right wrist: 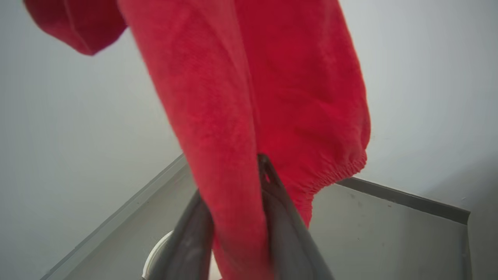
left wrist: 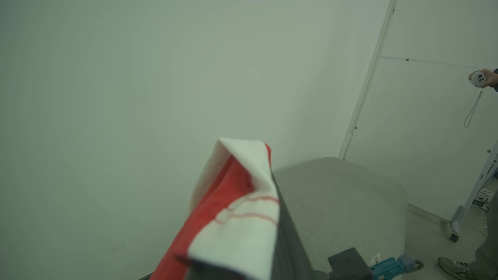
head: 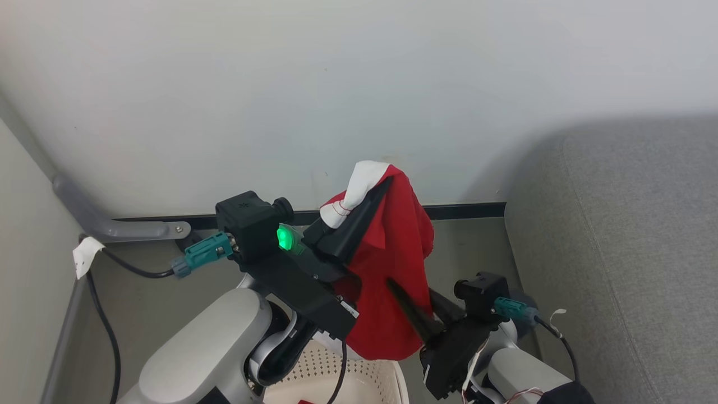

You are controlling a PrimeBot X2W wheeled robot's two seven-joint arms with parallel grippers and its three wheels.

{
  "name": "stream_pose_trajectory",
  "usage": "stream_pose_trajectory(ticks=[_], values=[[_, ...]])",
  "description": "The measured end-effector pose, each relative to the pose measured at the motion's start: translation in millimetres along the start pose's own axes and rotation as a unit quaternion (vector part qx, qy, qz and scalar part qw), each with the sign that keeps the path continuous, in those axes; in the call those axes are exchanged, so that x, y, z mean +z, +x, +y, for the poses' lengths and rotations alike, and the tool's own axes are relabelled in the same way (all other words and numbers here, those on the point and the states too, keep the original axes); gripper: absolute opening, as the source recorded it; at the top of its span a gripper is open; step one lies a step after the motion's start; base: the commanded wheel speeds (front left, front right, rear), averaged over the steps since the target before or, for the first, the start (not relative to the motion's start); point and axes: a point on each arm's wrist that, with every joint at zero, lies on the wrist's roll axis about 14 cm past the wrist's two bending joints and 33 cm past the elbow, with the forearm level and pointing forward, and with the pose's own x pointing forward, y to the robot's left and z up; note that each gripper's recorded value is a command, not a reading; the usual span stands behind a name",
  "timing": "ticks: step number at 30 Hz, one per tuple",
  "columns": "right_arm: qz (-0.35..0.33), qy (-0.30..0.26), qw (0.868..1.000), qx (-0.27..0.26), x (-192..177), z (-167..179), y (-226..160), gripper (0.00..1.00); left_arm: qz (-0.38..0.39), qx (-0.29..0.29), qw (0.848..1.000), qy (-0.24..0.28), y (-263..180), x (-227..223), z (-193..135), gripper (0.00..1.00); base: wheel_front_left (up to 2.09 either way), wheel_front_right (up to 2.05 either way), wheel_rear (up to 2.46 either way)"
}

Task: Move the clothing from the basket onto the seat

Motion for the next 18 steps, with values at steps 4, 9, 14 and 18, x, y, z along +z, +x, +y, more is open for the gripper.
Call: stream_pose_trajectory(ticks=[4, 9, 14, 18], values=[[-0.006, 0.016, 1.000, -0.013, 3.2, -5.5, 0.0, 0.00, 0.003, 0.007, 1.000, 0.003, -5.3, -0.7, 5.1, 0.00, 0.00, 0.00, 0.00], [-0.025, 0.042, 0.998, -0.040, 14.4, -20.9, -2.8, 0.00, 0.014, 0.024, 1.000, 0.005, -15.7, -6.3, 15.5, 0.00, 0.00, 0.00, 0.00], [-0.048, 0.065, 0.994, -0.071, 26.5, -40.4, -9.2, 0.00, 0.037, 0.033, 0.999, -0.002, -28.6, -23.4, 18.8, 0.00, 0.00, 0.00, 0.00], [-0.068, 0.072, 0.991, -0.085, 37.5, -49.6, -14.8, 0.00, 0.061, 0.048, 0.997, -0.004, -43.4, -39.2, 27.1, 0.00, 0.00, 0.00, 0.00]])
